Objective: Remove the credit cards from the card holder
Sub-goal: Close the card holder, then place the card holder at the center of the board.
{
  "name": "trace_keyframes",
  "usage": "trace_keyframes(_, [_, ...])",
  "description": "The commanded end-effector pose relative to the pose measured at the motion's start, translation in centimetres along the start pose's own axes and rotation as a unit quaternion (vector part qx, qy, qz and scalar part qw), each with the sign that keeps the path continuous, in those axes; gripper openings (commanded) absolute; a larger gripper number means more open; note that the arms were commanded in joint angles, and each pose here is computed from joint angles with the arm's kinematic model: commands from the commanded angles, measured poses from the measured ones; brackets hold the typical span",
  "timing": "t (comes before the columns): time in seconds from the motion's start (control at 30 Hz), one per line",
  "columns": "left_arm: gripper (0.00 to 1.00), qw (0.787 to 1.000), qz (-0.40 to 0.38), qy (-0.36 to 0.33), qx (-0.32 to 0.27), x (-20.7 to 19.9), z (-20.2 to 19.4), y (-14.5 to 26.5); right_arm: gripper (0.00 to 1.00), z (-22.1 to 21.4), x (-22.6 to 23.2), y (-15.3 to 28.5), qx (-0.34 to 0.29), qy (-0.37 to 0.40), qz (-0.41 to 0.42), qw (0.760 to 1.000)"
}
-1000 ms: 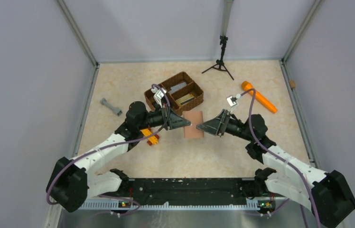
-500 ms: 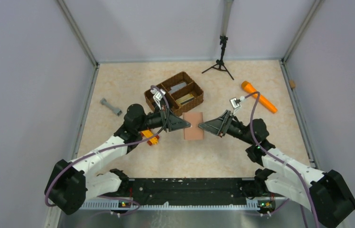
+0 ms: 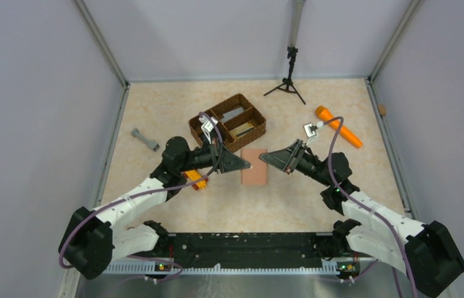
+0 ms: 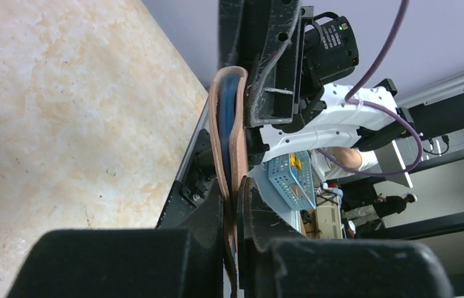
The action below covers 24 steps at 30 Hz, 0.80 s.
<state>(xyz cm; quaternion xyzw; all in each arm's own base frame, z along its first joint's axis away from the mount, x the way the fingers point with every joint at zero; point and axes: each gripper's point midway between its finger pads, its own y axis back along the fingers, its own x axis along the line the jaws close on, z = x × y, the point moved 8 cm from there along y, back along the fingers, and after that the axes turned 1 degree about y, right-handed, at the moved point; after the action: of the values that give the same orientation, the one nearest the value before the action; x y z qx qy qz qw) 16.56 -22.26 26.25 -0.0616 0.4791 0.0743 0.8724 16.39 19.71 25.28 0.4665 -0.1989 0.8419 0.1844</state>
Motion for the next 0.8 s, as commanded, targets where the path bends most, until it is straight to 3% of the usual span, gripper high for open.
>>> trace_keyframes(0.0, [0.0,1.0,-0.018,-0.015,0.0,-0.2,0.2,-0.3,0.47,1.4,1.7,-0.7,-0.022,0.024,0.035,0.999])
trace_keyframes(0.07, [0.0,1.0,-0.001,-0.004,0.0,0.6,0.2,-0.6,0.71,1.4,1.2,-0.4,-0.023,0.027,0.012,0.999])
trace_keyframes(0.13, [0.0,1.0,0.027,0.008,0.002,1.7,0.1,-0.9,0.8,1.3,0.1,0.0,-0.023,0.036,-0.04,0.998])
trace_keyframes(0.3, [0.0,0.993,0.109,0.035,0.016,5.6,-0.5,-1.9,0.82,2.4,-1.8,1.9,-0.035,0.122,-0.209,0.97])
trace_keyframes(0.4, [0.0,0.989,0.136,0.05,0.037,7.9,-1.1,-3.0,0.82,2.8,-2.2,3.2,-0.035,0.163,-0.266,0.949])
trace_keyframes(0.6, [0.0,0.981,0.15,0.082,0.095,11.6,-2.4,-6.6,0.81,2.6,-2.4,4.7,-0.03,0.181,-0.3,0.936])
trace_keyframes(0.77, [0.0,0.954,0.261,0.069,0.126,14.7,-2.1,-7.8,0.81,2.2,-2.5,5.4,-0.024,0.176,-0.308,0.934])
